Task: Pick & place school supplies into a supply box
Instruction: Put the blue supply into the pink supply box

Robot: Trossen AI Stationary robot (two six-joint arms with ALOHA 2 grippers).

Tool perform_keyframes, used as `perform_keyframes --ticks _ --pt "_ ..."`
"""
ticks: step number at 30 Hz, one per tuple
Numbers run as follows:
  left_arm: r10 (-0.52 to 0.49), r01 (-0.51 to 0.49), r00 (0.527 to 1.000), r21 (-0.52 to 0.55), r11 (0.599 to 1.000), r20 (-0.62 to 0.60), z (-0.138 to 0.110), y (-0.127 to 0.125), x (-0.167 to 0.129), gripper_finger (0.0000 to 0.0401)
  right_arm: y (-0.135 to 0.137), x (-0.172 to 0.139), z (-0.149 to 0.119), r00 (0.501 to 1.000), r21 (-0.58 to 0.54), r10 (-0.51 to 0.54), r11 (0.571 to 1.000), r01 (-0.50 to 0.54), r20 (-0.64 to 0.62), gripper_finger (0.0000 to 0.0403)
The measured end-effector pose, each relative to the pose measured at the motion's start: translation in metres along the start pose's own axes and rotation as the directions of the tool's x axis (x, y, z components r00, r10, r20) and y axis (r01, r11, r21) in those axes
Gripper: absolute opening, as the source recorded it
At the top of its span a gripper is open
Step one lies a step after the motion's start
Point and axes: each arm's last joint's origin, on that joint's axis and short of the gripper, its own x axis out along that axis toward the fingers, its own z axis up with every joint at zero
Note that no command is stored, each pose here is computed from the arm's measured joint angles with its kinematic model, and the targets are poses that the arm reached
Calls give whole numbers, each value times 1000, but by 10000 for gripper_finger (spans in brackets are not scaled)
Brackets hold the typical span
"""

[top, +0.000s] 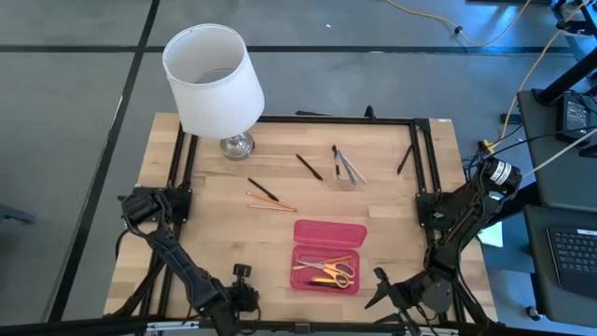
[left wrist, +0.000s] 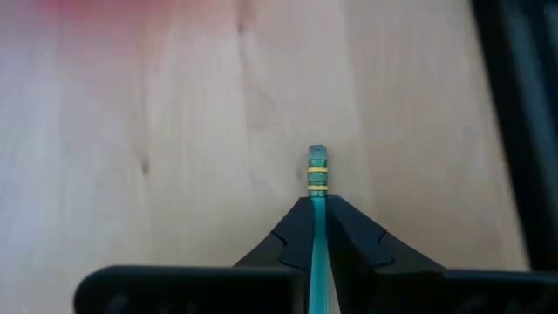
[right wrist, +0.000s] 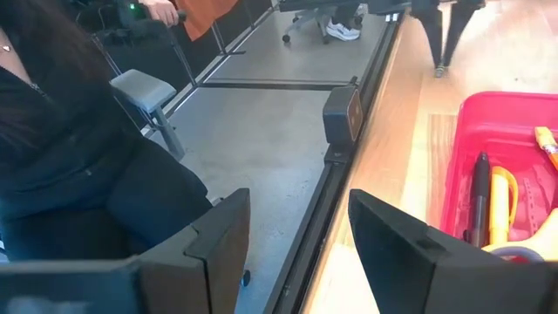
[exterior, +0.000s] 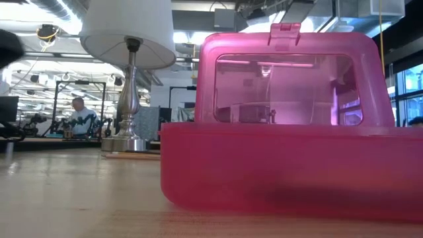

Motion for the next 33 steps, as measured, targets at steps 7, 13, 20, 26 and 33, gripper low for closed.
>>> perform_keyframes --ticks 7,13,20,26,33 --pt "-112 103 987 -85 991 -119 14 17 10 40 0 0 0 1000 0 0 1000 0 0 198" --pt "-119 110 985 -72 991 -126 18 23 13 45 0 0 0 1000 0 1 1000 -1 0 198" --pt "-72 70 993 -31 997 -89 20 25 15 13 0 0 0 1000 -3 -1 1000 1 -4 198" --pt "-73 70 995 -38 997 -70 21 24 15 10 -1 0 -2 1000 -10 -7 1000 7 -15 198" --pt "-80 78 995 -24 997 -59 31 22 8 5 -1 0 -2 1000 -11 -7 1000 7 -15 198"
